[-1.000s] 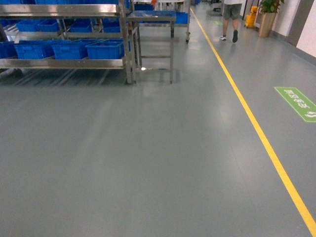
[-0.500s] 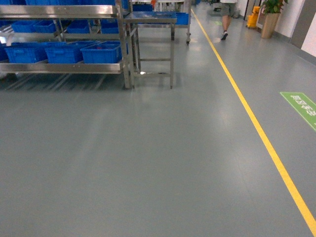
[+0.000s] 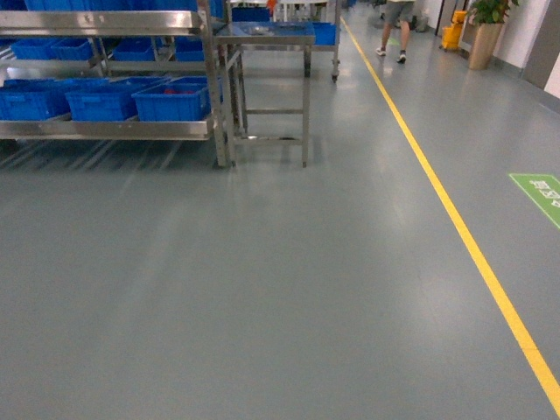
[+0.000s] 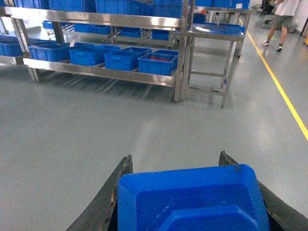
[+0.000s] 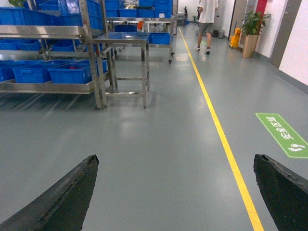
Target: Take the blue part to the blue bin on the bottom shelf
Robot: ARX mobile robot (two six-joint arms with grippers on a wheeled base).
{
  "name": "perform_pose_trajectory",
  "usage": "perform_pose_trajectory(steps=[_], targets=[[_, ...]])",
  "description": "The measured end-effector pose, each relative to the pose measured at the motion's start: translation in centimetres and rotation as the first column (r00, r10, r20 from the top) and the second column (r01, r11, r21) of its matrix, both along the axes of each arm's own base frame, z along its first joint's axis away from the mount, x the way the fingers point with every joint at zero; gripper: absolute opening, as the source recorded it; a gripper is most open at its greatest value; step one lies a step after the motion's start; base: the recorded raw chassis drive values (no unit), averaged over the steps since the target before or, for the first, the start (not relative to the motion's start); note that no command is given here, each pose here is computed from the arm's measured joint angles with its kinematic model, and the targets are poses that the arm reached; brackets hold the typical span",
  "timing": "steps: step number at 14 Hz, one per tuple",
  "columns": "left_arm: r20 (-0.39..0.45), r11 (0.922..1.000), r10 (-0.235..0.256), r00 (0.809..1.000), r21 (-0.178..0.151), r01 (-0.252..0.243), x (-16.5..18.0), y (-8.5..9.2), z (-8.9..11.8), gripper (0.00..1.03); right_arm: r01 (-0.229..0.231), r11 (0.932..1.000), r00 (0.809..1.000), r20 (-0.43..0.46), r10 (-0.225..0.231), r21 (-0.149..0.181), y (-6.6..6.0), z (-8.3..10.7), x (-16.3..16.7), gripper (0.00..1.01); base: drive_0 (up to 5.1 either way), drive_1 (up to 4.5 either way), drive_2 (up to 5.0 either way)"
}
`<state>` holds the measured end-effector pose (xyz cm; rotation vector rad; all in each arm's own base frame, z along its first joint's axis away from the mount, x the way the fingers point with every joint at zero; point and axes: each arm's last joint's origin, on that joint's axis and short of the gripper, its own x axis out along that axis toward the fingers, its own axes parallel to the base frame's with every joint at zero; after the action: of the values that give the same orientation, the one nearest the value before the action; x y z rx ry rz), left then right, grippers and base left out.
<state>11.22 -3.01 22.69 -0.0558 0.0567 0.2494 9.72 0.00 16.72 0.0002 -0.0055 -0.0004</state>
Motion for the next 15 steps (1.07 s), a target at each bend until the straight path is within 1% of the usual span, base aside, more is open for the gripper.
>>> perform_pose_trajectory(steps=[15], targets=[[0.001, 1.0000, 0.000, 1.000, 0.000, 0.000, -0.04, 0.01, -0.01, 0.44, 0.000, 1.0000, 1.000, -0.002, 0.000, 0.000, 0.00, -0.01, 0.00, 0.98, 0.0, 4.33, -4.3]])
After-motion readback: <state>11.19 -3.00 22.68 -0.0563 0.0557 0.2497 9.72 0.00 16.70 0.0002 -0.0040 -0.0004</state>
